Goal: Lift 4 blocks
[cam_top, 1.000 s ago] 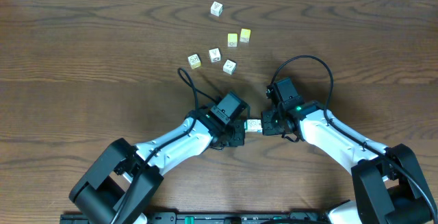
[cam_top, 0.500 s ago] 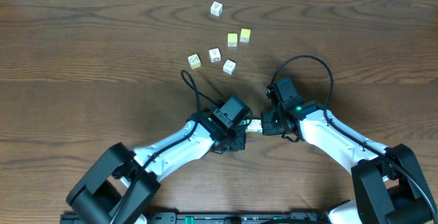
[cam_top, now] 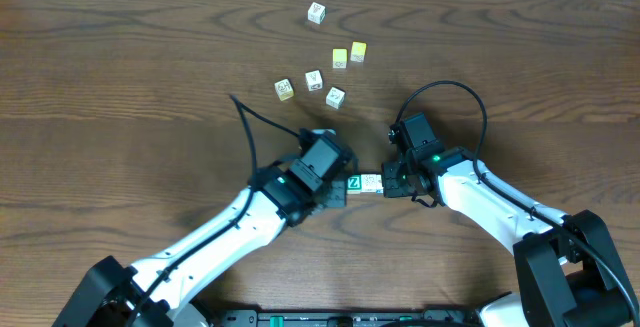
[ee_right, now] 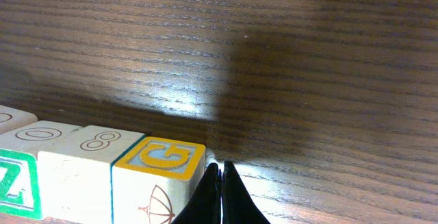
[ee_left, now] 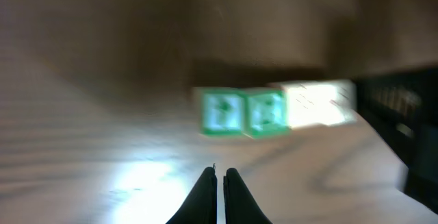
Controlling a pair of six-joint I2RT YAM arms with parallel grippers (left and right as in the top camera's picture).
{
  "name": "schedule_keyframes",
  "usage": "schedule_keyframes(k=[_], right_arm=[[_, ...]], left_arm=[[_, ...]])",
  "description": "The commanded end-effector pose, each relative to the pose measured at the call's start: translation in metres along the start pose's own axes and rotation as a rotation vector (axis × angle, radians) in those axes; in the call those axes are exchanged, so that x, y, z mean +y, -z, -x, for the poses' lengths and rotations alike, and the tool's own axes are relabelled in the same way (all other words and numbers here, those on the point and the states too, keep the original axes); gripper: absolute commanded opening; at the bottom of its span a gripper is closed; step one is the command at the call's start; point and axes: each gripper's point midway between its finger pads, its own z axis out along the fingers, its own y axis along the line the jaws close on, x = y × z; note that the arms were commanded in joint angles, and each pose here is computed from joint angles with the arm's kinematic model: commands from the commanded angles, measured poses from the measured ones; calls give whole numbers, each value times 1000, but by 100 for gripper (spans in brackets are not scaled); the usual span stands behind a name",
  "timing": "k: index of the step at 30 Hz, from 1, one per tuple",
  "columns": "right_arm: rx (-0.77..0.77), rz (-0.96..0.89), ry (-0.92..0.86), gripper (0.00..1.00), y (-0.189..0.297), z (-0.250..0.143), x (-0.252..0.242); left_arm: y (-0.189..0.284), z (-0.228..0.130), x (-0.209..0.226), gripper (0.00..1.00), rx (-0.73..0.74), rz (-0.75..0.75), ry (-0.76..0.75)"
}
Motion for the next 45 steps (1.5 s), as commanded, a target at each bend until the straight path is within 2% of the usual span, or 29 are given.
schedule_keyframes(k=[1,7,11,18,26,38,45], right_arm=[[3,-10,-8,1,-2,0,-3],[3,-9,-8,1,-2,0,-3],[3,-9,-8,1,-2,0,-3],[10,-12,-8,1,-2,-2,-4],[10,-12,-8,1,-2,-2,-4],[7,-10,-8,1,-2,-1,-3],[6,-10,-8,1,-2,-1,-3]], left_arm=[[0,19,34,7,-68,114,-9],[-10,40,68,7,-86,178,46],[-24,35,77,7,-48,203,49],[-48,19,72,7,41,166,48],[-51,20,55,7,50,79,51],[-56,20,56,7,53,82,44],[-71,3,53,7,107,88,24]])
